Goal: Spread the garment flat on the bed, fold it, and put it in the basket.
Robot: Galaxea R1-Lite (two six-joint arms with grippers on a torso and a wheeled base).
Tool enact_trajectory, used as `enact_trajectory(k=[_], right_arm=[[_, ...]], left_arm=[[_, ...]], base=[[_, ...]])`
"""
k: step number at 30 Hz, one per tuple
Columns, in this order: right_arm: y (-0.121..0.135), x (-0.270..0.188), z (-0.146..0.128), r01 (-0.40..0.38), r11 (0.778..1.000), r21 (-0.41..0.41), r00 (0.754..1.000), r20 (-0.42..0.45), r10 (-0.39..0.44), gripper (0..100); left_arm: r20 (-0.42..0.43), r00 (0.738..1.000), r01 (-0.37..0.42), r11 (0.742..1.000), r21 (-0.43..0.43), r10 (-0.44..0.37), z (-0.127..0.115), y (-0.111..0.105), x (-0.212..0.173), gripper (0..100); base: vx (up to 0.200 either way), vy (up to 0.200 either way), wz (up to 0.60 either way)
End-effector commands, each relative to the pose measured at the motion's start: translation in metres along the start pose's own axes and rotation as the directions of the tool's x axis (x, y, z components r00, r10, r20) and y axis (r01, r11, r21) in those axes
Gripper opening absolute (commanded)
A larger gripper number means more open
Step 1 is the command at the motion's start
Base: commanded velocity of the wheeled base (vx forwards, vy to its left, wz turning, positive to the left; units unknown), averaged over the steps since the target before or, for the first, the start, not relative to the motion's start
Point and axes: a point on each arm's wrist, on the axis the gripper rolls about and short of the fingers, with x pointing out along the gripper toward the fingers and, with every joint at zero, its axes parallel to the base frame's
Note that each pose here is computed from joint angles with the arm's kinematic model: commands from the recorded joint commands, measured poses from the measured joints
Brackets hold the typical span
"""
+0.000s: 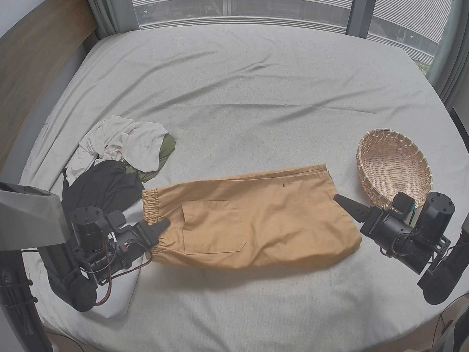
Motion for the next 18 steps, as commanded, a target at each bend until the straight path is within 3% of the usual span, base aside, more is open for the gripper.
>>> enact_trajectory(k=[1,8,18], right_arm=[[-0.007,0.010,-0.008,0.019,1.000,0.005,0.999,-0.030,-0.019,100],[-0.003,0.012,-0.010,0.005,1.000,0.005,0.999,-0.037,-0.005,100],[-0.002,0.013,-0.014,-0.002,1.000,0.008,0.999,-0.052,0.002,100]], left_arm=[[0.034,0.999,-0.005,1.000,0.001,0.005,0.010,-0.003,-0.018,0],[0.018,0.999,-0.046,0.998,0.042,0.045,0.007,0.005,-0.026,0],[0.019,1.000,0.000,0.998,0.062,-0.001,0.006,-0.005,-0.020,0]], base=[[0.000,0.000,0.00],[0.000,0.000,0.00],[0.000,0.000,0.00]])
